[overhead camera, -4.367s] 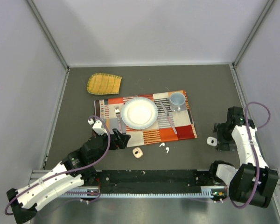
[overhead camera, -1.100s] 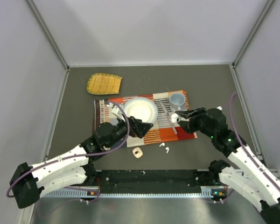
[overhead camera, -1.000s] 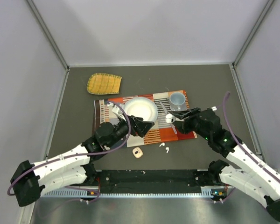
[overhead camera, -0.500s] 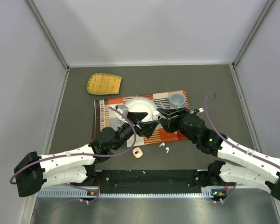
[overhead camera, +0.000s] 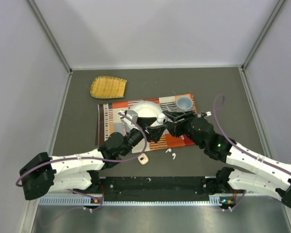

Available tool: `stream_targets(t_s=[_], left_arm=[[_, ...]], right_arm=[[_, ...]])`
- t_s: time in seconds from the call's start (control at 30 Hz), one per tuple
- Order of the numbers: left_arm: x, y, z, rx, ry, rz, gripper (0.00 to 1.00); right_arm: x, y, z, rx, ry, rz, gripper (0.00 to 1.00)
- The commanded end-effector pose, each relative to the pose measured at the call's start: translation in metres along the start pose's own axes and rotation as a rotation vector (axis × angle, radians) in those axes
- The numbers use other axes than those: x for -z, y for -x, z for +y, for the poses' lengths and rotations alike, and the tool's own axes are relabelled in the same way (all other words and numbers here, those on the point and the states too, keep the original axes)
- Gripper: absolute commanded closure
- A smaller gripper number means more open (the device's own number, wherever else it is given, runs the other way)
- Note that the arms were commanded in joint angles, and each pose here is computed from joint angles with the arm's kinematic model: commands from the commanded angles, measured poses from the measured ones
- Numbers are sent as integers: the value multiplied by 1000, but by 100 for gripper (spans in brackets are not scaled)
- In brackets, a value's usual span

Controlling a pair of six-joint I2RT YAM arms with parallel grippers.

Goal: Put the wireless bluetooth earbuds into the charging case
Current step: Pass from the right arm to the left

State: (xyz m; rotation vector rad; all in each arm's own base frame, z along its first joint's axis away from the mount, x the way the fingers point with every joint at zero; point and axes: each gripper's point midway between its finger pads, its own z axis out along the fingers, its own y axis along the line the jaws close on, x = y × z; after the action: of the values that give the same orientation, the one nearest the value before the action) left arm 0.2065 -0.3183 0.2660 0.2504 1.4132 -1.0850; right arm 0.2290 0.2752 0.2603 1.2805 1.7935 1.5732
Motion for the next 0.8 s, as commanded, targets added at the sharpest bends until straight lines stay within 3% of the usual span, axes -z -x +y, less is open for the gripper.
stream_targets(t_s=[0.0, 0.37, 0.77], left_arm=[[-6, 17, -16, -19, -68, -64, 26], [-10, 14, -14, 2, -60, -78, 32], [-17, 14, -9, -21, -43, -99, 51]], right_arm=[[9, -16, 28, -27, 60, 55, 100], [12, -18, 28, -18, 62, 67, 100], [15, -17, 21, -15, 40, 73, 100]])
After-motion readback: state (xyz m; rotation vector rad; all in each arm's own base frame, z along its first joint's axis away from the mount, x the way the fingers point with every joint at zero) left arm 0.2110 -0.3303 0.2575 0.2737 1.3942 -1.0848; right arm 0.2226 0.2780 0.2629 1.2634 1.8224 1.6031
